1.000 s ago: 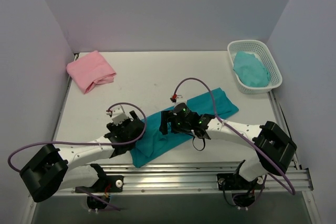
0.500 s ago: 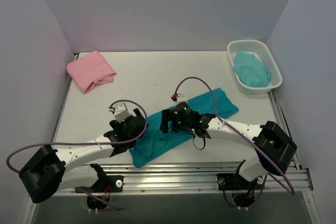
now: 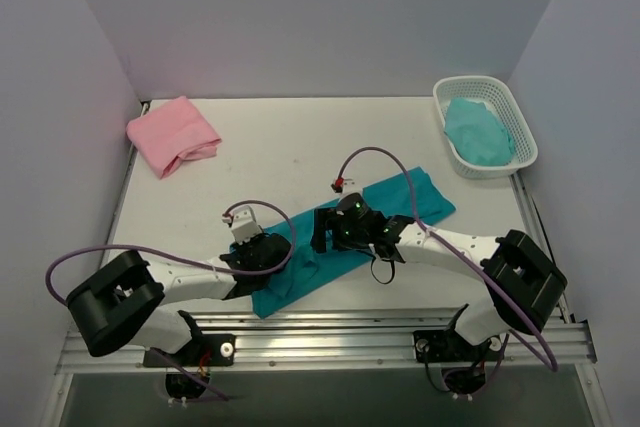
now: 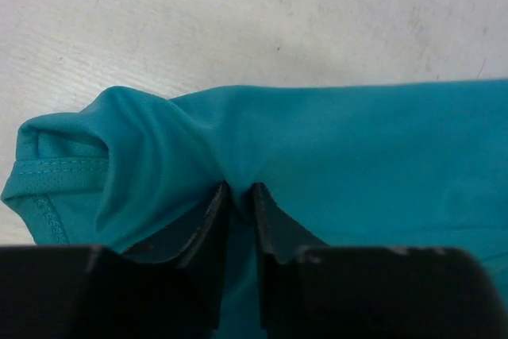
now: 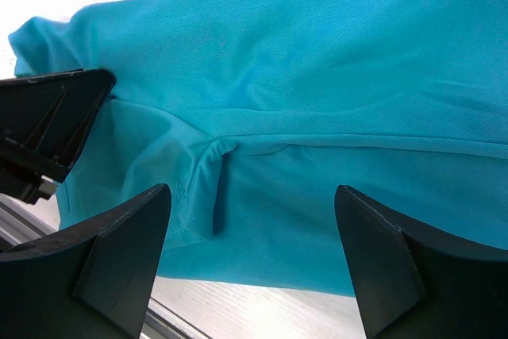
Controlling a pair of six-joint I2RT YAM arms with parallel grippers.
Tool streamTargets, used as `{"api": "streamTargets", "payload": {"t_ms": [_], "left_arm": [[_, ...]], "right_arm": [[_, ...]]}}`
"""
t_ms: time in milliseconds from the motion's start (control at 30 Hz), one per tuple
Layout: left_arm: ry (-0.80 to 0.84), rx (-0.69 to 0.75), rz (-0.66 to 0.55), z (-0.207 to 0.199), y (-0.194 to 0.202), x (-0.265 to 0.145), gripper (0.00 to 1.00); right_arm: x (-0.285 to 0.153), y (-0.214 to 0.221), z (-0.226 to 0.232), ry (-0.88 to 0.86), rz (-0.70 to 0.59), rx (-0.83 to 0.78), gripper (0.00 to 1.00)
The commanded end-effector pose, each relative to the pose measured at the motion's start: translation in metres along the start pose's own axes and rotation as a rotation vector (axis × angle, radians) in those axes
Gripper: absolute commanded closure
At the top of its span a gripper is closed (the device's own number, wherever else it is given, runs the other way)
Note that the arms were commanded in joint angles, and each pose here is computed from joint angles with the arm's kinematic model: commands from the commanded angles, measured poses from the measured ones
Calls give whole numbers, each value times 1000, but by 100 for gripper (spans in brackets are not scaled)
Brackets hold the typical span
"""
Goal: Fold and stack the t-shirts
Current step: Rotate the tshirt 90 degrees
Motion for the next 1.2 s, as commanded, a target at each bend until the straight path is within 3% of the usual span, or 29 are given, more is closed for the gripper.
{"api": "streamTargets", "payload": {"t_ms": [0, 33, 67, 133, 333, 467, 533, 733, 800, 833, 900, 933, 1000, 1033, 1067, 1100, 1133, 1167], "left_arm": [[39, -72, -2, -14, 0, 10, 75], [23, -61, 11, -12, 5, 15, 80], [17, -65, 17, -11, 6, 19, 92], [23, -64, 34, -9, 5, 31, 98], [116, -83, 79, -17, -29, 74, 98], [130, -19, 22, -46, -95, 95, 98], [92, 2, 37, -43, -110, 124, 98], [223, -46, 106, -78, -165, 208, 98], [223, -71, 165, -74, -156, 241, 98], [256, -100, 99, -87, -191, 250, 98], [243, -110, 200, -81, -171, 281, 98], [287, -130, 127, -96, -211, 286, 98], [340, -120, 148, -102, -203, 315, 98], [412, -126, 36, -121, -253, 313, 97], [422, -106, 75, -123, -230, 336, 78], [480, -103, 52, -131, -240, 340, 62], [547, -112, -72, -146, -294, 324, 43], [563, -123, -71, -147, -283, 337, 18]], "right_arm": [[-7, -11, 3, -11, -23, -17, 20], [-9, -13, 3, -10, -30, -14, 20], [-10, -13, 1, -6, -30, -15, 20], [-11, -15, -1, -5, -36, -11, 20], [-10, -23, 0, -1, -42, -14, 20], [-11, -30, -2, 7, -52, -14, 20], [-12, -34, -3, 9, -59, -13, 20], [-17, -46, -16, 38, -74, -3, 20], [-21, -52, -25, 56, -84, 15, 20], [-22, -54, -27, 58, -87, 18, 20], [-25, -58, -33, 70, -90, 23, 20], [-26, -60, -34, 71, -94, 26, 20], [-27, -64, -38, 76, -102, 31, 20], [-27, -64, -39, 73, -100, 35, 20], [-27, -65, -40, 71, -99, 37, 20], [-27, -64, -40, 66, -96, 41, 20], [-27, -66, -41, 60, -97, 48, 20], [-27, -66, -40, 51, -96, 49, 20]]}}
Point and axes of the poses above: each gripper's point midway between its finger pads, its own x axis out along the fingers, its own z axis along the line the jaws close on, y = z × x, the point moved 3 cm from there along -x, back along the fingers, and after that the axes turned 14 degrees about x, right-handed, at the moved point
